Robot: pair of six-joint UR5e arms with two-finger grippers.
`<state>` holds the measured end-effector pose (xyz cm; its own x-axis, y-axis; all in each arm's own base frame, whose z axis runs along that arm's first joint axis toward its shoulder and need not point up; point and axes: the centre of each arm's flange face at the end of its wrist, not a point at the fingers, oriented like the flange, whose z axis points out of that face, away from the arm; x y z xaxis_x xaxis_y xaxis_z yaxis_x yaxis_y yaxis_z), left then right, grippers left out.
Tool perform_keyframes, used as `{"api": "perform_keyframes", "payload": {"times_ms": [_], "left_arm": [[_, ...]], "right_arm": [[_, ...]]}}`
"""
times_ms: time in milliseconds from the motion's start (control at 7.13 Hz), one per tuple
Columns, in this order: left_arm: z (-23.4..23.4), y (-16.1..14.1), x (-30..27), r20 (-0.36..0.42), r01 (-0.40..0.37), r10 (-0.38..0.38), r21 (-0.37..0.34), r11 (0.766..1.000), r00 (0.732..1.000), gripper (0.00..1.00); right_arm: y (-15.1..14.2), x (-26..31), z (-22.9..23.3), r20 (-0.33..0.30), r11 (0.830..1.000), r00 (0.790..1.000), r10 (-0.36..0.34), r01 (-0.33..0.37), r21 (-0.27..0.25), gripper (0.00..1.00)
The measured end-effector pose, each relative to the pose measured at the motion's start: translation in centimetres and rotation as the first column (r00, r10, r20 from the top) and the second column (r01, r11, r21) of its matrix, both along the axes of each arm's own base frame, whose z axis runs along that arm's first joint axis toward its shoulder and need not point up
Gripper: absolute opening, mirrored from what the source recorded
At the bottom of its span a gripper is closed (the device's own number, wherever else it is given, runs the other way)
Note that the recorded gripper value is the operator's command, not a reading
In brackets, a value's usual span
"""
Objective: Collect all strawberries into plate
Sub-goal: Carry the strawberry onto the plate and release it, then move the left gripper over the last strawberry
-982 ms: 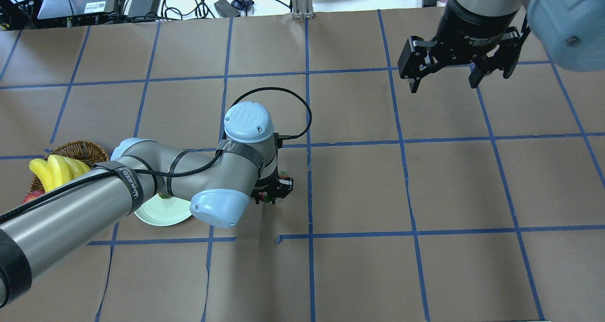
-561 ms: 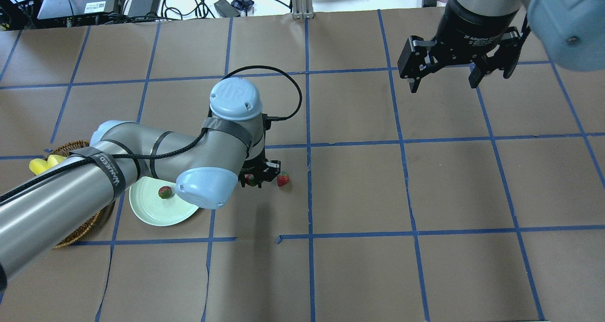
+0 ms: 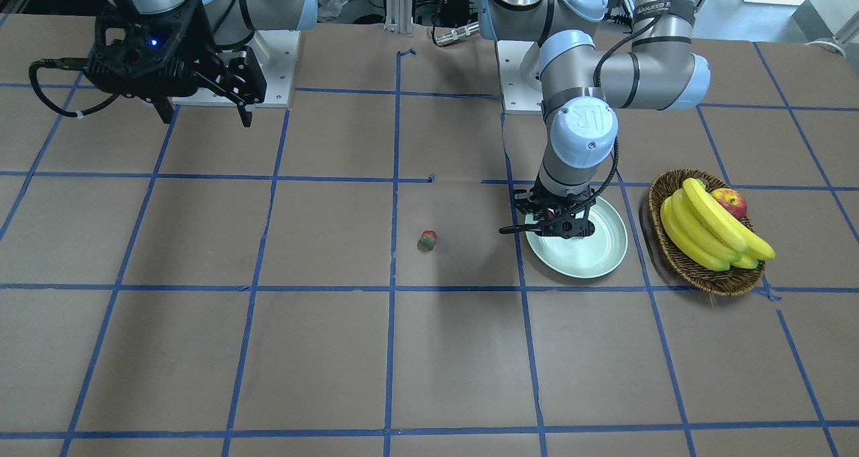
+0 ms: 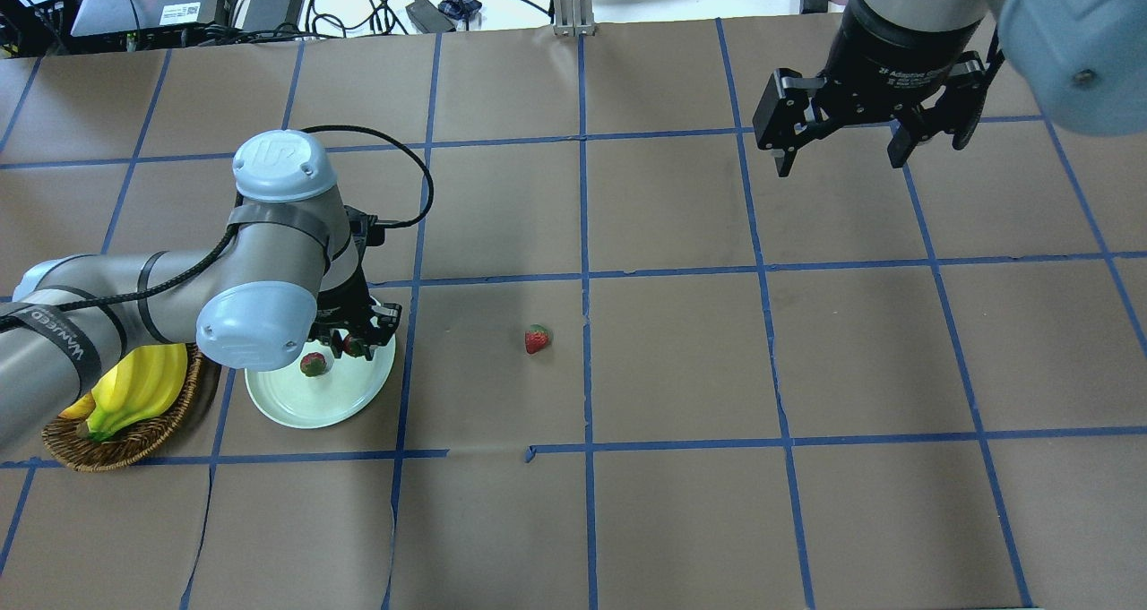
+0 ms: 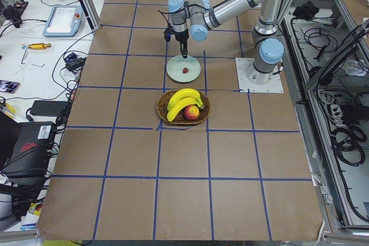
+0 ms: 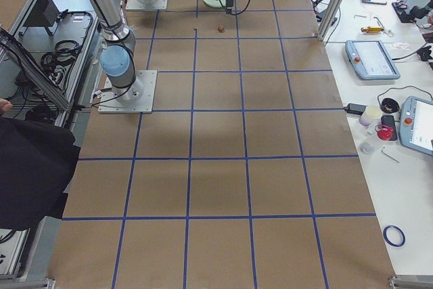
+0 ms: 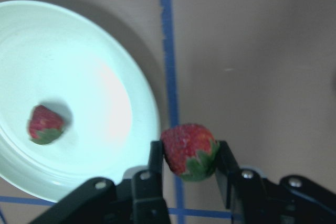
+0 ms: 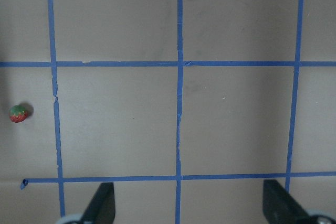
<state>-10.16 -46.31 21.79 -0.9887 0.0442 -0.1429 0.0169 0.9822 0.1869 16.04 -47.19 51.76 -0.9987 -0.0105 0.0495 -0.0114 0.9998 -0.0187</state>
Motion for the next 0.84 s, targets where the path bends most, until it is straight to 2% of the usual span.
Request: {"api": "perform_keyframes", "payload": {"times_ms": [140, 281, 421, 701, 842], "left_arm": [[-0.9, 0.0, 0.9, 0.003, -0.004, 0.004, 0.008, 1.0, 1.0, 0.86], [-1.3, -0.1, 1.2, 0.003, -0.005, 0.005, 0.012, 1.0, 1.0, 0.95], [-1.3, -0.3, 1.2, 0.003, -0.005, 0.005, 0.007, 1.0, 1.0, 1.0], [0.8, -1.1, -0.5, 0.009, -0.015, 0.016, -0.058, 0.998, 1.0, 1.0], [2.3, -1.7, -3.4, 0.01, -0.032, 0.033, -0.104, 0.994, 0.999, 0.99]], "right_arm": [[0.0, 0.0, 0.0, 0.0, 1.0, 1.0, 0.0, 0.0, 0.0, 1.0], [0.0, 0.0, 0.0, 0.0, 1.0, 1.0, 0.0, 0.0, 0.0, 1.0], [0.0, 0.0, 0.0, 0.0, 1.0, 1.0, -0.001, 0.001, -0.001, 1.0], [0.0, 0.0, 0.1, 0.002, 1.0, 1.0, 0.0, 0.0, -0.003, 1.0], [0.0, 0.0, 0.1, 0.002, 1.0, 1.0, 0.0, 0.0, -0.003, 1.0]]}}
